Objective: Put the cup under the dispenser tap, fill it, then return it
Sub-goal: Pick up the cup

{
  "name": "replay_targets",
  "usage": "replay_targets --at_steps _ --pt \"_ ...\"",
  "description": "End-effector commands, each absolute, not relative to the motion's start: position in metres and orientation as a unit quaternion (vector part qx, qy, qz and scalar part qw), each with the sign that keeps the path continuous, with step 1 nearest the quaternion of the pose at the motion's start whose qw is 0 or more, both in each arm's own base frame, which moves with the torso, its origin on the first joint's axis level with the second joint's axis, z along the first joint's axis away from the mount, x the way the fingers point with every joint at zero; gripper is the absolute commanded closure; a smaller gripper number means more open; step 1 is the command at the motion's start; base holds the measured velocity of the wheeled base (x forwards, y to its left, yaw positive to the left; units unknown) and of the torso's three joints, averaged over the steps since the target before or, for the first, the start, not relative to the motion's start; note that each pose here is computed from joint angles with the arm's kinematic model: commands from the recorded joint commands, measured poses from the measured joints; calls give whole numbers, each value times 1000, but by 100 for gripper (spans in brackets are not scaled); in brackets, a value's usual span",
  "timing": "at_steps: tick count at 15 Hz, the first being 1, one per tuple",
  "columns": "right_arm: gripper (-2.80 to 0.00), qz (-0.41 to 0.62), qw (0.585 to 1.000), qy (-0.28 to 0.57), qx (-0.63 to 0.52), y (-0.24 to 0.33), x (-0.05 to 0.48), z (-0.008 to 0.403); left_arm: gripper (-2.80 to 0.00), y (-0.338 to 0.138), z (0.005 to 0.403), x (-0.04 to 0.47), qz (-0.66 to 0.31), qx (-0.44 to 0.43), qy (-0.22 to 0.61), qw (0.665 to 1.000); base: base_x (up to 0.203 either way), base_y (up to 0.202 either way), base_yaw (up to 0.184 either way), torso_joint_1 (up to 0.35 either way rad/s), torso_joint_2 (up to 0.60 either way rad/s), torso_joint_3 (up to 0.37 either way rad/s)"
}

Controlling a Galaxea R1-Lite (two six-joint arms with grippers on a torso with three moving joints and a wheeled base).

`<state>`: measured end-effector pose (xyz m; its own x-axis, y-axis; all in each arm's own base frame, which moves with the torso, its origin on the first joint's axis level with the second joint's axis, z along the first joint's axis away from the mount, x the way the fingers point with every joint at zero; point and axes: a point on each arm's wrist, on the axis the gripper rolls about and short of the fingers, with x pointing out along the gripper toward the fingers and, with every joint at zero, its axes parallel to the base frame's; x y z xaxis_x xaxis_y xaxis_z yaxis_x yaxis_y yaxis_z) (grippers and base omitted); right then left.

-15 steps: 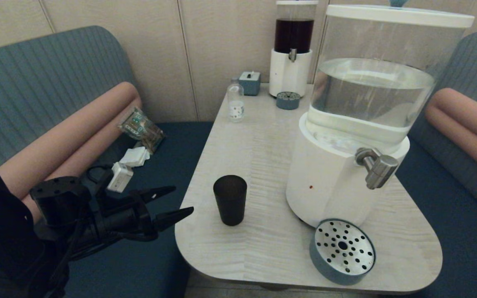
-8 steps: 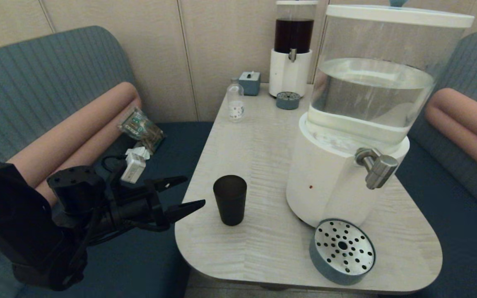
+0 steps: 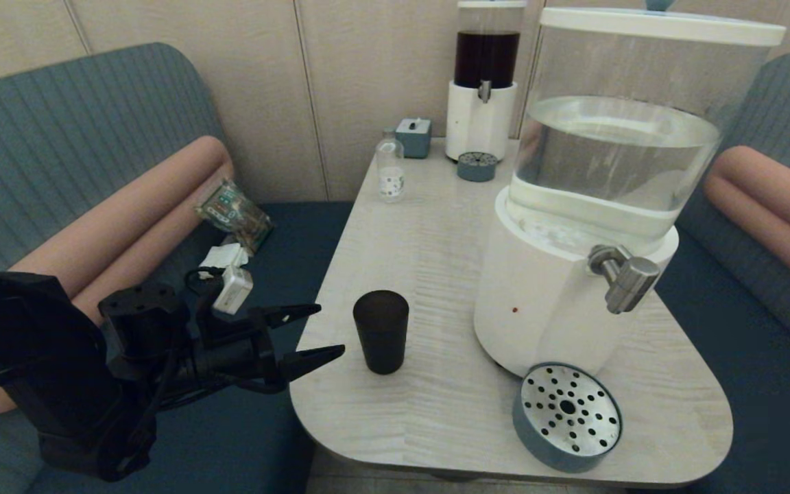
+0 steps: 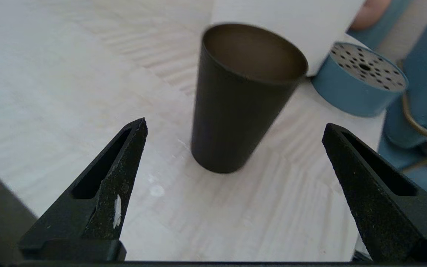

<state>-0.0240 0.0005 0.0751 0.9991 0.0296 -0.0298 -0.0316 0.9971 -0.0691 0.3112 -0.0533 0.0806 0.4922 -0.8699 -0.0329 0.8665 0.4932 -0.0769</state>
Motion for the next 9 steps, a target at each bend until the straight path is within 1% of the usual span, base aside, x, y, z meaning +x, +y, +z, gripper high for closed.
replay_targets --at_steps 1,4,9 --pt "0 16 999 13 -35 0 -24 75 -280 -55 75 313 -510 -27 38 859 0 0 0 0 0 0" --pt "0 16 999 13 -35 0 -24 75 -280 -59 67 316 -528 -28 45 848 0 0 0 0 0 0" --pt "0 15 999 13 -35 0 -24 75 -280 -73 62 332 -544 -21 33 838 0 0 0 0 0 0"
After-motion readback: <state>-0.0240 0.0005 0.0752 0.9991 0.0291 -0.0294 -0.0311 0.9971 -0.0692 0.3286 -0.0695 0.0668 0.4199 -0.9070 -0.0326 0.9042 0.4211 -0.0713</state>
